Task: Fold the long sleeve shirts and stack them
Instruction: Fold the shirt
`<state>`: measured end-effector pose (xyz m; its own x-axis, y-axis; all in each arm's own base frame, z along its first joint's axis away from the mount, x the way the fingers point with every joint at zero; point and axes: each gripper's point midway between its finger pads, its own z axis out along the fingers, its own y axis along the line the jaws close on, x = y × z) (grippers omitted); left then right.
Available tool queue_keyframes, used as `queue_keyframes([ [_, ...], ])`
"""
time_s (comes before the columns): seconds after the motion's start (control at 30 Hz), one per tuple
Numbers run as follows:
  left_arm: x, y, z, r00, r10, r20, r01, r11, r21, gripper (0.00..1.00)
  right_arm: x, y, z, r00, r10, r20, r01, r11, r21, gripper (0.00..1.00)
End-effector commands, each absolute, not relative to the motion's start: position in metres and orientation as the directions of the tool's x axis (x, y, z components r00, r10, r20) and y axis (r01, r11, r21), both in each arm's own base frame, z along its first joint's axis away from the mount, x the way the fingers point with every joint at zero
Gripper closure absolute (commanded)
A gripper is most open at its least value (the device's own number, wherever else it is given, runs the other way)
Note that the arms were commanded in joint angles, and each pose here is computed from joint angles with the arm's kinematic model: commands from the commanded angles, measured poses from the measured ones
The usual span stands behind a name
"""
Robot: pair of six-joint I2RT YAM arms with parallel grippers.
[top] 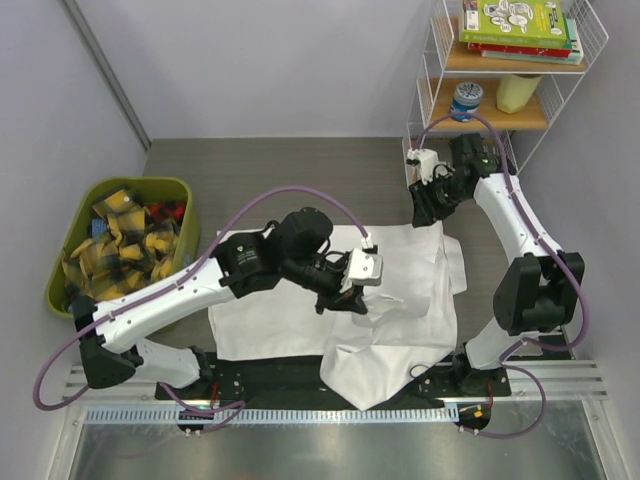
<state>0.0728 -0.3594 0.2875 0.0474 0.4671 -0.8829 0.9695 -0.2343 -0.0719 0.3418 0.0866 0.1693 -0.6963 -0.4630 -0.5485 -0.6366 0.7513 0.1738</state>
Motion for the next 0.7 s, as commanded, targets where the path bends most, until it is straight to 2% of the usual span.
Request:
queue_keyframes([
  [0.0, 0.132, -0.381, 0.306, -0.101, 0.37, -0.923, 0.994, -0.011, -0.113, 1.0, 0.368, 0.074, 0.147, -0.674, -0.499, -0.545, -0.635, 0.768, 0.083, 0.6],
  [0.03, 0.159, -0.374, 0.305, -0.173, 0.354, -0.919, 0.985, 0.08, -0.155, 1.0, 0.373, 0.069, 0.141, -0.682, -0.502, -0.532, -0.62, 0.782, 0.058, 0.61],
  [0.23, 0.246, -0.335, 0.275, -0.292, 0.297, -0.909, 0.918, 0.355, -0.179, 1.0, 0.394, 0.052, 0.09, -0.733, -0.514, -0.446, -0.583, 0.812, 0.023, 0.65],
  [0.53, 0.301, -0.251, 0.189, -0.458, 0.275, -0.846, 0.737, 0.649, -0.188, 1.0, 0.402, 0.03, 0.043, -0.756, -0.56, -0.337, -0.581, 0.813, -0.048, 0.69],
  [0.67, 0.305, -0.224, 0.166, -0.506, 0.238, -0.829, 0.671, 0.713, -0.205, 1.0, 0.398, 0.022, 0.036, -0.752, -0.583, -0.306, -0.592, 0.802, -0.073, 0.69],
])
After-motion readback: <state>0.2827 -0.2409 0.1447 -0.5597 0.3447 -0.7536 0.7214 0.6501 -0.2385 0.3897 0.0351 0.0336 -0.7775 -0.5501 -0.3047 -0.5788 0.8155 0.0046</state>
